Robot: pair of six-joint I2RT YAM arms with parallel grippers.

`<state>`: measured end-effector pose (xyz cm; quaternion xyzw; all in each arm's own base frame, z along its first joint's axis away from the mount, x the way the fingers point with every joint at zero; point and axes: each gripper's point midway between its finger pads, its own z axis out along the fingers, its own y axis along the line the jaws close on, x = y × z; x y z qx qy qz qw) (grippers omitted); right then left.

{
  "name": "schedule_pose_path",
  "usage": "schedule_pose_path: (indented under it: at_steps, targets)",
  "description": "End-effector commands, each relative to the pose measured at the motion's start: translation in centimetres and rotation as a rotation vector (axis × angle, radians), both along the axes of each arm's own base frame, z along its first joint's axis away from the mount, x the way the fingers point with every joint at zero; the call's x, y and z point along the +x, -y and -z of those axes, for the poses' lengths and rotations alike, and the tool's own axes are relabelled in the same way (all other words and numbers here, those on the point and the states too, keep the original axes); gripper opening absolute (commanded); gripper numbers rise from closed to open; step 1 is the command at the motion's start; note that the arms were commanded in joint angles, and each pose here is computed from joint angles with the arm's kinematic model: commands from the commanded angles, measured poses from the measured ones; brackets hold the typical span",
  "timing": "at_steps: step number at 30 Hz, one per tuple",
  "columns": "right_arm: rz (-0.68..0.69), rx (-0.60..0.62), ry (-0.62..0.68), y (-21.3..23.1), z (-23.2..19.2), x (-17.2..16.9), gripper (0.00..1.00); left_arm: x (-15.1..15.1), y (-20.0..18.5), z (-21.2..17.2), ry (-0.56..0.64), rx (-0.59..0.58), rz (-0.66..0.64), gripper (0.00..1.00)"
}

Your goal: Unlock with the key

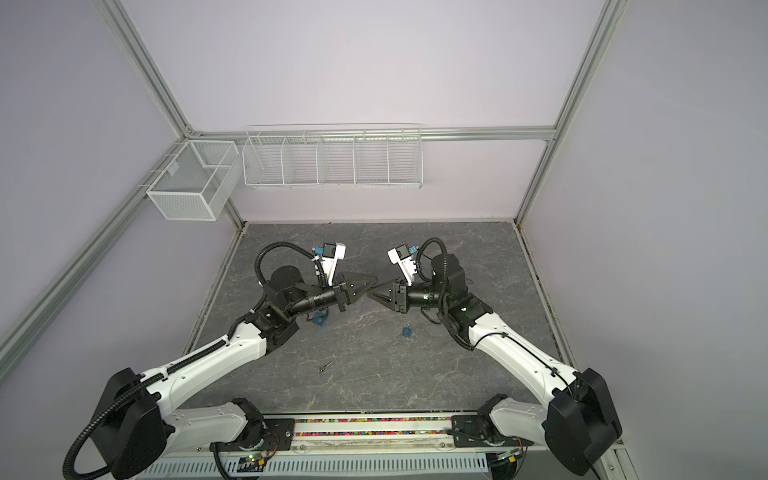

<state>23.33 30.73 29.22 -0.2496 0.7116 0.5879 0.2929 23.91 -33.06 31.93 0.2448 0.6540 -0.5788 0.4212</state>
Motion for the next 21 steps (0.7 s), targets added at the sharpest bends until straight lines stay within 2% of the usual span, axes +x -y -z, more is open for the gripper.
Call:
schedule_pose_path:
  at_steps: [1, 7, 21]
  targets:
    - [-0.022, 0.027, 0.021, -0.12, -0.81, -0.16, 0.22, 0.03, 0.07, -1.10, 0.036, -0.010, 0.007, 0.00]
    - [-0.027, 0.026, 0.020, -0.13, -0.71, -0.31, 0.18, -0.03, 0.01, -1.25, 0.038, -0.015, 0.007, 0.00]
    - [-0.013, 0.002, 0.019, 0.34, 0.08, -0.33, 0.18, -0.14, 0.12, -1.69, 0.039, -0.036, 0.018, 0.00]
